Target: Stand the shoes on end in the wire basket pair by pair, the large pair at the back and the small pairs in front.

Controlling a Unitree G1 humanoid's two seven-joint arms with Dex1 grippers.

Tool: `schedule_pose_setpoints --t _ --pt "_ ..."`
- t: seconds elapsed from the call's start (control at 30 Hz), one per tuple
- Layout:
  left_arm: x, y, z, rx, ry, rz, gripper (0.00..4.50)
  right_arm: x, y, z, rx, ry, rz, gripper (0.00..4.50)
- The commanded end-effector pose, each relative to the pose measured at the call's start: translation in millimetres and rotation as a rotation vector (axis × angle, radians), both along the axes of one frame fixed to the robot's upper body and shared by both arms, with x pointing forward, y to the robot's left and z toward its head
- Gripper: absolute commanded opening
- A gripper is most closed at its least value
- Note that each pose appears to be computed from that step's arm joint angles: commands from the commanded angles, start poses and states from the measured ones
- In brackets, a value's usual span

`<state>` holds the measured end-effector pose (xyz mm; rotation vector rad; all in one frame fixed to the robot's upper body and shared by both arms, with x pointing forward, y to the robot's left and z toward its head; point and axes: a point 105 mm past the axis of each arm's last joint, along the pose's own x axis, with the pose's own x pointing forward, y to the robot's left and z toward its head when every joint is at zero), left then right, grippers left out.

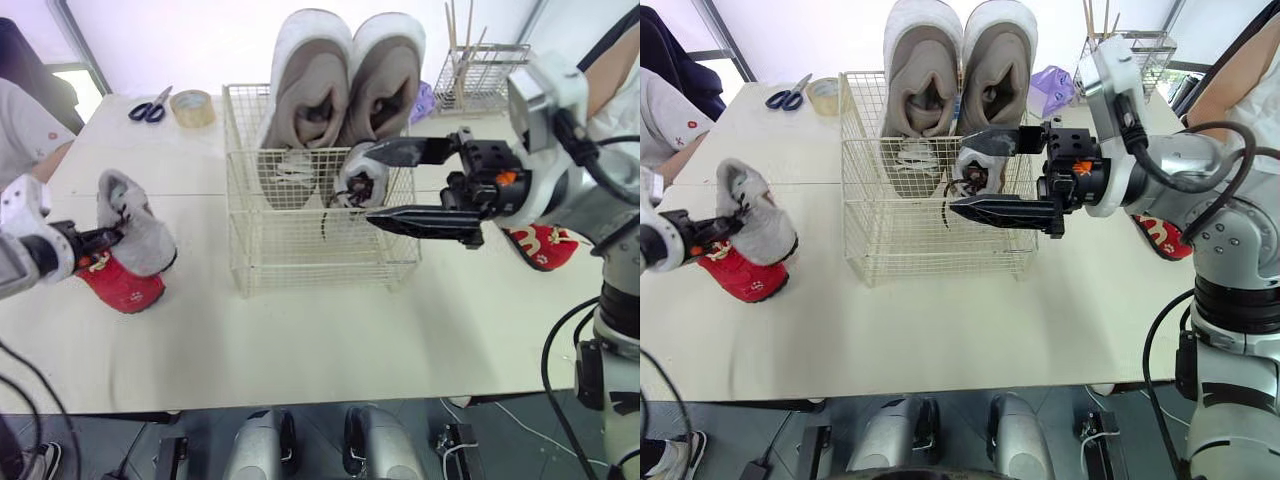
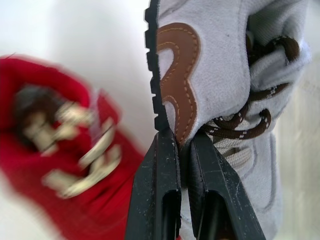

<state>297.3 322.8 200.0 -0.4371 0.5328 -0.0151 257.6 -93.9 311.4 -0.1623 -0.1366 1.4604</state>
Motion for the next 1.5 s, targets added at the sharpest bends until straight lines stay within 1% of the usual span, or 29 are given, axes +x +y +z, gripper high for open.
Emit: schedule_pose_setpoints --t 0.03,0.07,0.1,0.13,0.2,0.27,0.3,0.33,0.43,0.5,0.53,0.57,0.67,0.73,0.9,0.97,1.07,1.13,1.3,1.37,1.4,1.5 --pt "-1 -13 43 0.135 -0.190 -0.136 0.12 -1 -3 13 0.007 -0.059 0.003 4.50" --pt "1 -19 63 0.190 -0.312 -0.170 0.12 0 -6 15 0.008 -0.064 -0.009 4.50" --pt "1 -27 90 0.231 -0.485 -0.189 0.12 2 -11 19 0.010 -0.068 -0.020 4.50" --pt "-1 -32 108 0.259 -0.607 -0.202 0.12 2 -14 21 0.012 -0.070 -0.027 4.50" --pt "-5 -43 132 0.260 -0.767 -0.207 0.12 3 -19 26 0.018 -0.069 -0.031 4.50" --pt "-16 -73 164 0.274 -0.964 -0.249 0.12 3 -26 35 0.025 -0.069 -0.029 4.50" --pt "-21 -84 173 0.281 -1.029 -0.265 0.12 4 -29 37 0.026 -0.069 -0.029 4.50" --pt "-26 -96 176 0.298 -1.072 -0.308 0.12 5 -31 39 0.025 -0.071 -0.032 4.50" --pt "-32 -120 169 0.358 -1.115 -0.358 0.12 9 -36 41 0.020 -0.071 -0.047 4.50" --pt "-35 -147 151 0.322 -1.143 -0.396 0.12 11 -37 45 0.025 -0.068 -0.045 4.50" --pt "-36 -154 146 0.272 -1.160 -0.391 0.12 12 -37 47 0.028 -0.067 -0.043 4.50" --pt "-36 -158 142 0.247 -1.169 -0.378 0.12 12 -37 48 0.029 -0.066 -0.041 4.50" --pt "-32 -169 128 0.312 -1.165 -0.401 0.12 14 -39 50 0.028 -0.064 -0.044 4.50" --pt "-26 -170 119 0.306 -1.170 -0.375 0.12 14 -39 54 0.028 -0.063 -0.043 4.50" --pt "-10 -174 100 0.355 -1.180 -0.350 0.12 15 -41 57 0.019 -0.064 -0.047 4.50" --pt "-4 -176 92 0.344 -1.177 -0.348 0.12 13 -40 58 0.014 -0.066 -0.048 4.50" --pt "4 -179 77 0.402 -1.159 -0.356 0.12 12 -41 58 0.014 -0.067 -0.053 4.50" --pt "7 -181 71 0.410 -1.149 -0.370 0.12 11 -41 58 0.016 -0.066 -0.057 4.50" --pt "8 -185 35 0.335 -1.030 -0.447 0.12 11 -41 54 0.019 -0.056 -0.074 4.50" --pt "7 -185 25 0.290 -0.993 -0.458 0.12 11 -41 51 0.022 -0.052 -0.080 4.50" --pt "6 -185 23 0.289 -0.988 -0.463 0.12 12 -40 50 0.023 -0.050 -0.081 4.50" --pt "3 -183 24 0.265 -0.984 -0.465 1.03 13 -39 47 0.025 -0.046 -0.085 4.50"
